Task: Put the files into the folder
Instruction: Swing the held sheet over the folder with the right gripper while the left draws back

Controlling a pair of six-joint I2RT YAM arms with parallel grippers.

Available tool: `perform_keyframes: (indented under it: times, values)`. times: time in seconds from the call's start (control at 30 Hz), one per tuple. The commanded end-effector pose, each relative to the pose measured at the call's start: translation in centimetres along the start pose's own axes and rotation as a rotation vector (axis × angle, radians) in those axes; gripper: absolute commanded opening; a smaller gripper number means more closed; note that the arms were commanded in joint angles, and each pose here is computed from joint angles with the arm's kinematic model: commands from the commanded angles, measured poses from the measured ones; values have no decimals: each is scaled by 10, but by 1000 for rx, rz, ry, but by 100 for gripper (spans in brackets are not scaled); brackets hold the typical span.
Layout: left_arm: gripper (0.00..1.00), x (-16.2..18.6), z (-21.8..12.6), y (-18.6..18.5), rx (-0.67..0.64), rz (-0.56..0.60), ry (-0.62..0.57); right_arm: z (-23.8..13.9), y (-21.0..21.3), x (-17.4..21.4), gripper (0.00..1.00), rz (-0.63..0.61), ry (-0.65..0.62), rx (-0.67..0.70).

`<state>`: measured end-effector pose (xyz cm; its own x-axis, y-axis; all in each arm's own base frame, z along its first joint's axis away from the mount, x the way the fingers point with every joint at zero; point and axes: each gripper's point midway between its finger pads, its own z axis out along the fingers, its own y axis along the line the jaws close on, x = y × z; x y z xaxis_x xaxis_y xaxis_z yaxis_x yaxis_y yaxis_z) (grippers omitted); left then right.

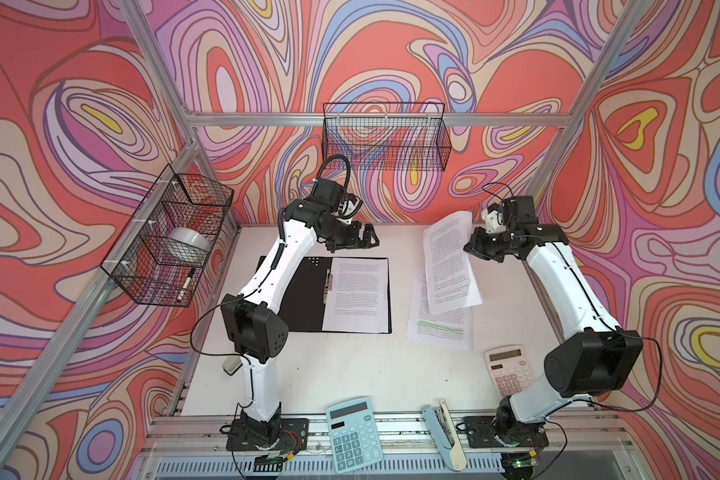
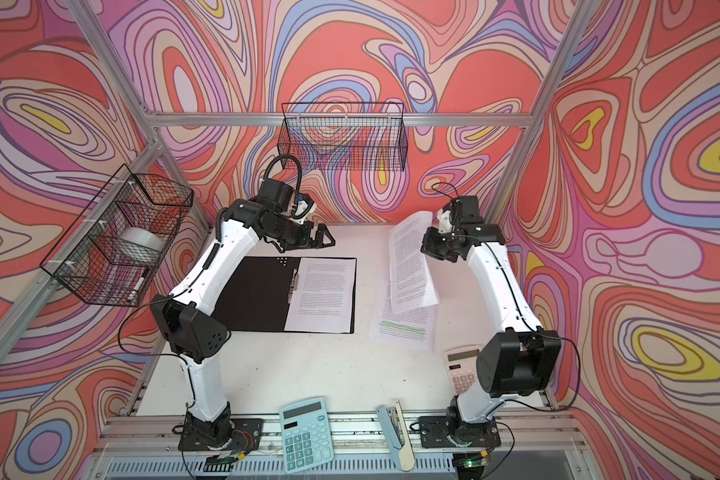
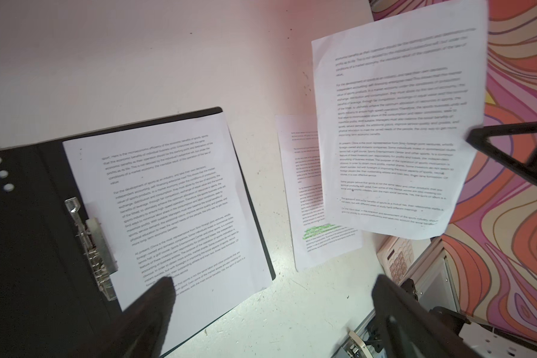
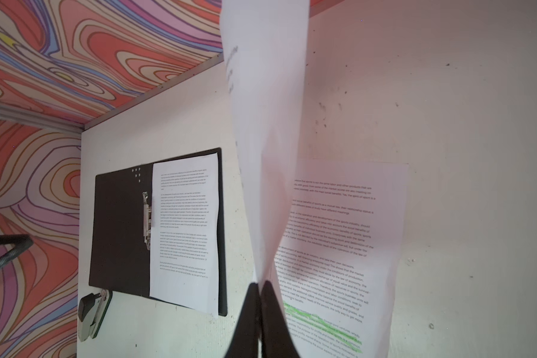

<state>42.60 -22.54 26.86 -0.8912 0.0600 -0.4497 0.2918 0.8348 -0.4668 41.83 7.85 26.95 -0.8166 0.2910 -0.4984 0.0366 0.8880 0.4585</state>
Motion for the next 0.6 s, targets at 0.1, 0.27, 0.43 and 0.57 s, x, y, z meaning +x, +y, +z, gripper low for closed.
perform_keyframes:
  times: [0.1, 0.27, 0.43, 0.57]
  values:
    - [100, 1, -37, 36, -3, -111, -56, 7, 56, 8, 0, -42, 43, -82]
    - [100, 9, -48, 56, -50, -89, -76, 27, 100, 19, 0, -69, 80, -152]
    - [100, 11, -70, 78, -118, -81, -128, 49, 132, 22, 0, -67, 104, -209]
    - [100, 9, -84, 95, -95, -150, -182, 69, 148, 27, 0, -47, 133, -261]
